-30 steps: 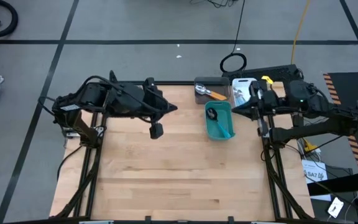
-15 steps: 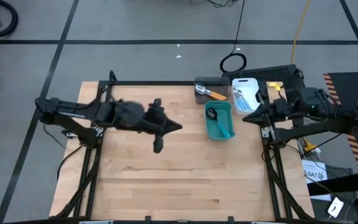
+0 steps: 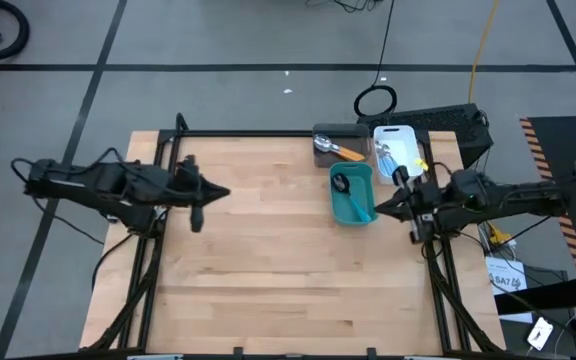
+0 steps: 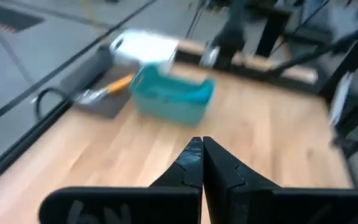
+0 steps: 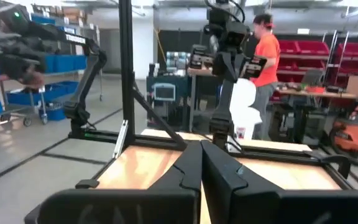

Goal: Sort silverware by color (type)
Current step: Return to Home Position

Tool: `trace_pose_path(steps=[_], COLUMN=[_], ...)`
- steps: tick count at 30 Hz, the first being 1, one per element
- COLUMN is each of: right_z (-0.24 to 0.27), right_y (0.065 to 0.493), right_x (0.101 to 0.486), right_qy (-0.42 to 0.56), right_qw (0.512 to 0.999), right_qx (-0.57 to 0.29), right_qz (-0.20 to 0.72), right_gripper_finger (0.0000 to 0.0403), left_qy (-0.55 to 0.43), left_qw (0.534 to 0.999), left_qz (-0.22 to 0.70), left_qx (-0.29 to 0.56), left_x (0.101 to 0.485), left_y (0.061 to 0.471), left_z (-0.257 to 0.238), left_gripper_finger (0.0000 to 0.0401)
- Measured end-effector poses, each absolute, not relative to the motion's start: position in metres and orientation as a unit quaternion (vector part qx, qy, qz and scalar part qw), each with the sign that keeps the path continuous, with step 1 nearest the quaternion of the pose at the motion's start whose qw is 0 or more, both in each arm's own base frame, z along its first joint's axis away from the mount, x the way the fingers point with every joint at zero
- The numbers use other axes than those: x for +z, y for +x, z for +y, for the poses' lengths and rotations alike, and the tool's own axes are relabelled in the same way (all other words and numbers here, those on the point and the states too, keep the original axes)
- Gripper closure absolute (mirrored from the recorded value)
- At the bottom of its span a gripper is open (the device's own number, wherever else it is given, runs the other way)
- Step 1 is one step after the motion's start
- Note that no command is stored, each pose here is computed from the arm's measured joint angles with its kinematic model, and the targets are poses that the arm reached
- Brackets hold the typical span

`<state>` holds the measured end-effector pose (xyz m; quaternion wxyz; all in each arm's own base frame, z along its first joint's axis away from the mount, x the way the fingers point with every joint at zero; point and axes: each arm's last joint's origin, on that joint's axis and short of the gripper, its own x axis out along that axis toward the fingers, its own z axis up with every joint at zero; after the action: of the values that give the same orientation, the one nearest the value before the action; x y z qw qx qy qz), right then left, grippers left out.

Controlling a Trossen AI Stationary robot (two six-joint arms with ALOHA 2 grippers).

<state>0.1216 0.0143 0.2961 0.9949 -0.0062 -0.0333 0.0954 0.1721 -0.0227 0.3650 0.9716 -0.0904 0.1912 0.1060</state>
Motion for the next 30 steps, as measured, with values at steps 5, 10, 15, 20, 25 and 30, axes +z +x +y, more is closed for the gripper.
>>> trace_pose_path(steps=[5,10,15,20,25,30], right_z=[0.014,0.014,0.014,0.014,0.013,0.013], right_y=[0.128,0.130,0.130,0.130,0.131,0.131], right_x=[0.258,0.234,0.230,0.230,0.222,0.200], right_qy=[0.007,0.018,0.030,-0.001,-0.033,-0.023], right_qw=[0.996,0.996,0.996,0.996,0.997,0.998], right_qx=[0.083,0.086,0.085,0.084,0.069,0.060], right_qz=[-0.036,-0.009,-0.002,-0.004,0.014,0.023], right_gripper_finger=[0.0403,0.0403,0.0403,0.0403,0.0403,0.0403], left_qy=[-0.080,-0.050,-0.062,-0.078,-0.078,-0.066], left_qw=[0.944,0.930,0.958,0.970,0.975,0.978], left_qz=[0.295,0.335,0.249,0.195,0.173,0.160], left_qx=[0.128,0.142,0.126,0.119,0.116,0.114], left_x=[0.348,0.332,0.318,0.298,0.289,0.283], left_y=[0.151,0.150,0.140,0.121,0.105,0.096], left_z=[-0.019,-0.017,-0.015,-0.012,-0.009,-0.007], left_gripper_finger=[0.0400,0.0400,0.0400,0.0400,0.0400,0.0400])
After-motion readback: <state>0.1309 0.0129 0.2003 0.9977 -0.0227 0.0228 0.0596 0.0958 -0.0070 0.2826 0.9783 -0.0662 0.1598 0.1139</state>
